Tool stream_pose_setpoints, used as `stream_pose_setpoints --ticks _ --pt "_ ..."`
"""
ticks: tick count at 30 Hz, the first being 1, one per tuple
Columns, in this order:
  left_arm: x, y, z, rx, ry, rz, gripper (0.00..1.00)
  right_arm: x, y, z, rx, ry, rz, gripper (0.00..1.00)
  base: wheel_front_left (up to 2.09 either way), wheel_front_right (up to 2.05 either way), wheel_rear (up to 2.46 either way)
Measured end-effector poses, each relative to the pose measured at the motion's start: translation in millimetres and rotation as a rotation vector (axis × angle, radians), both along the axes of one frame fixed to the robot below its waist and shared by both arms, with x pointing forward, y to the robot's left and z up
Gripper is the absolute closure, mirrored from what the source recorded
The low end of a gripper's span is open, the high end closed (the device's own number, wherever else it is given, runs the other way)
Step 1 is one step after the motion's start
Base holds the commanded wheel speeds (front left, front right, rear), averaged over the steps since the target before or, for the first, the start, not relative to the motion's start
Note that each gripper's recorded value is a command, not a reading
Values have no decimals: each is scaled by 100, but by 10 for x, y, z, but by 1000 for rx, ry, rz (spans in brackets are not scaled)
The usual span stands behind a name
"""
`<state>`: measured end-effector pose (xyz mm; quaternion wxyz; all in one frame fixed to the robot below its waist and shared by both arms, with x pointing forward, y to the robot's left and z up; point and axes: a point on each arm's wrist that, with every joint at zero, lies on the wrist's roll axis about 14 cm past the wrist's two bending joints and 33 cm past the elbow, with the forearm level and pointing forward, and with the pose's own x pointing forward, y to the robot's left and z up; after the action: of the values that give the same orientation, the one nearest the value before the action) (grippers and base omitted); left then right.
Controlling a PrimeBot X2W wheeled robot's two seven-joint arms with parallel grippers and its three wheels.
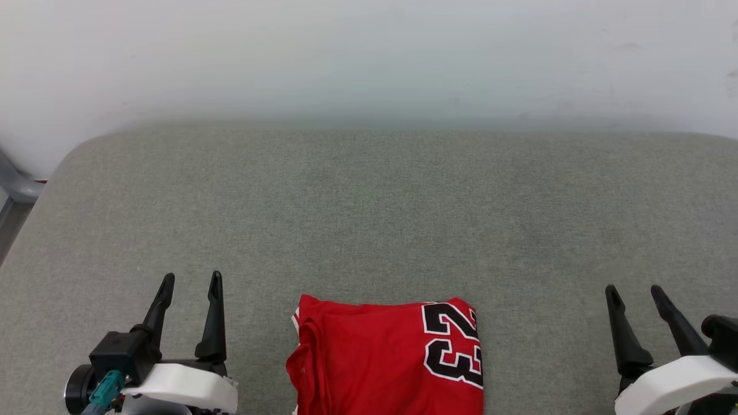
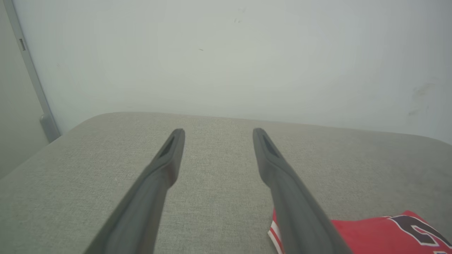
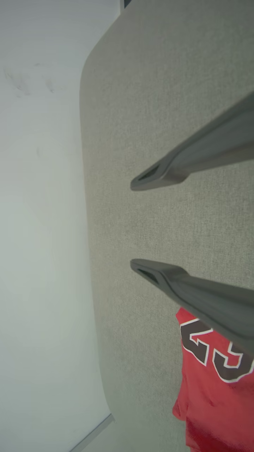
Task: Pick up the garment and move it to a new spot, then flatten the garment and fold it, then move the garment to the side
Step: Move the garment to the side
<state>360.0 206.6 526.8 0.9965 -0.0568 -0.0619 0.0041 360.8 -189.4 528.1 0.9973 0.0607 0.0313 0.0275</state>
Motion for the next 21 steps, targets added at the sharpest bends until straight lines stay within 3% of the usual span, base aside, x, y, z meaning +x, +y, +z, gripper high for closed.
stream_pose_setpoints --ticks 5,13,21 --pt "45 46 47 -3 -16 13 0 26 76 -494 103 221 30 0 0 0 0" --pt "87 141 69 -10 -26 42 0 -123 664 -1226 262 621 234 0 0 0 0" --pt "78 264 -38 -10 4 83 0 -247 1301 -1474 371 824 449 0 0 0 0"
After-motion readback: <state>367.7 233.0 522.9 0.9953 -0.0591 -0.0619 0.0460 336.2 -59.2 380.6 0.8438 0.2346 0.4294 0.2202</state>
